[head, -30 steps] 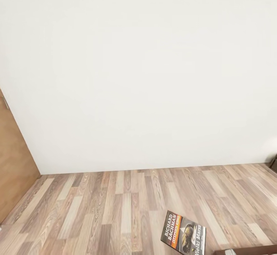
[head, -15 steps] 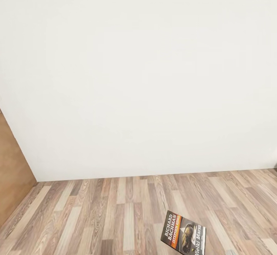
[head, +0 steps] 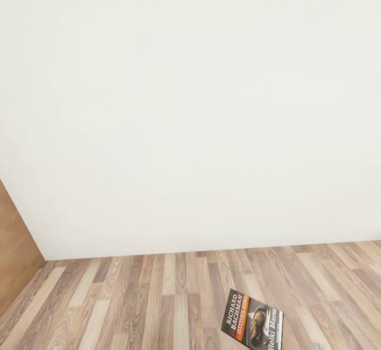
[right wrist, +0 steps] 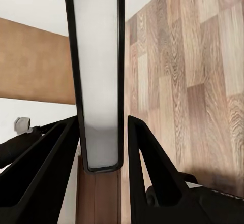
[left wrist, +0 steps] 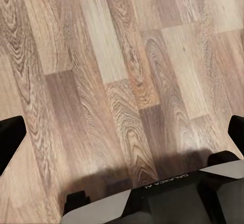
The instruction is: In the bedroom, move the book from the bed onto either nightstand, and place the two sandals side by side next to the bed.
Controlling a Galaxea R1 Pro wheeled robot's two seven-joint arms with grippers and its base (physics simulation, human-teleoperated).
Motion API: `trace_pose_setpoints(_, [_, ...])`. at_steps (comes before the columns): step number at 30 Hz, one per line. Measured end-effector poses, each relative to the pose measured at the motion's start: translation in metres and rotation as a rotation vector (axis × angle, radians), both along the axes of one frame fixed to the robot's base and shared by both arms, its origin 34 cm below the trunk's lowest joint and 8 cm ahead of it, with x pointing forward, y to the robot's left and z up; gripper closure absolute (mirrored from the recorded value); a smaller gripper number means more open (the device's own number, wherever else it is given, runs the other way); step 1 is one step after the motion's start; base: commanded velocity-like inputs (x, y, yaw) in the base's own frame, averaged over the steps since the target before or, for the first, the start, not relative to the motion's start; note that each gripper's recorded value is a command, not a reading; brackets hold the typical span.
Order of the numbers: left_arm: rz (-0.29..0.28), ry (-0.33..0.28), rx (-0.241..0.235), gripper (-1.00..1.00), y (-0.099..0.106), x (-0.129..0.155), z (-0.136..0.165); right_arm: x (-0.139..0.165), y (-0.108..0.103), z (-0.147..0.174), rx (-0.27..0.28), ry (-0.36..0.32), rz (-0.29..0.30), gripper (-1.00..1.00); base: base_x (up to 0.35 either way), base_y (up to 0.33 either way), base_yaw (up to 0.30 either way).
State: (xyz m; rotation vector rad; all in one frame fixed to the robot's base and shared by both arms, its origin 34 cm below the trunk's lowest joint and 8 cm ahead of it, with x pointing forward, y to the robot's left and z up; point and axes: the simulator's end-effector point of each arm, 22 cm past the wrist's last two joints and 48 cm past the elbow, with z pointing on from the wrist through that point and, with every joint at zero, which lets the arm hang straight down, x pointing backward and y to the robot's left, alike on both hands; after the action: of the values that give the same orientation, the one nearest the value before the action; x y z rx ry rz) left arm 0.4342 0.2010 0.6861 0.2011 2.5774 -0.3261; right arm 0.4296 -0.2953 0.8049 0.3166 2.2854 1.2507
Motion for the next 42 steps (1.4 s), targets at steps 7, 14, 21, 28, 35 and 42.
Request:
trace_pose_setpoints(7, [0.000,-0.001,0.000,-1.00,0.0001,0.0003,0.0001,0.0000,0.0002,-0.0001,0.000,0.000,0.000,1.00,0.331,0.008,0.000])
trace_pose_setpoints(14, [0.000,0.000,0.000,-1.00,-0.0004,-0.0001,0.0000,0.0000,-0.0002,0.0000,0.000,0.000,0.000,1.00,0.332,0.000,0.000])
trace_pose_setpoints(21, [0.000,0.000,-0.001,-1.00,-0.0004,0.0001,0.0001,0.0000,0.0000,0.0000,0.000,0.000,0.000,1.00,0.332,0.000,0.000])
trace_pose_setpoints(28, [0.000,0.000,0.000,-1.00,-0.0003,-0.0001,0.0000,0.0000,-0.0004,0.0000,-0.001,0.000,0.000,1.00,0.332,0.000,0.000])
trace_pose_setpoints(35, [0.000,0.000,0.000,-1.00,-0.0004,-0.0001,0.0000,0.0000,0.0000,0.0001,0.000,0.000,0.000,1.00,0.332,0.000,0.000])
trace_pose_setpoints(42, [0.000,0.000,0.000,-1.00,-0.0003,-0.0002,-0.0001,-0.0001,-0.0003,0.0000,-0.001,0.000,0.000,1.00,0.332,0.000,0.000])
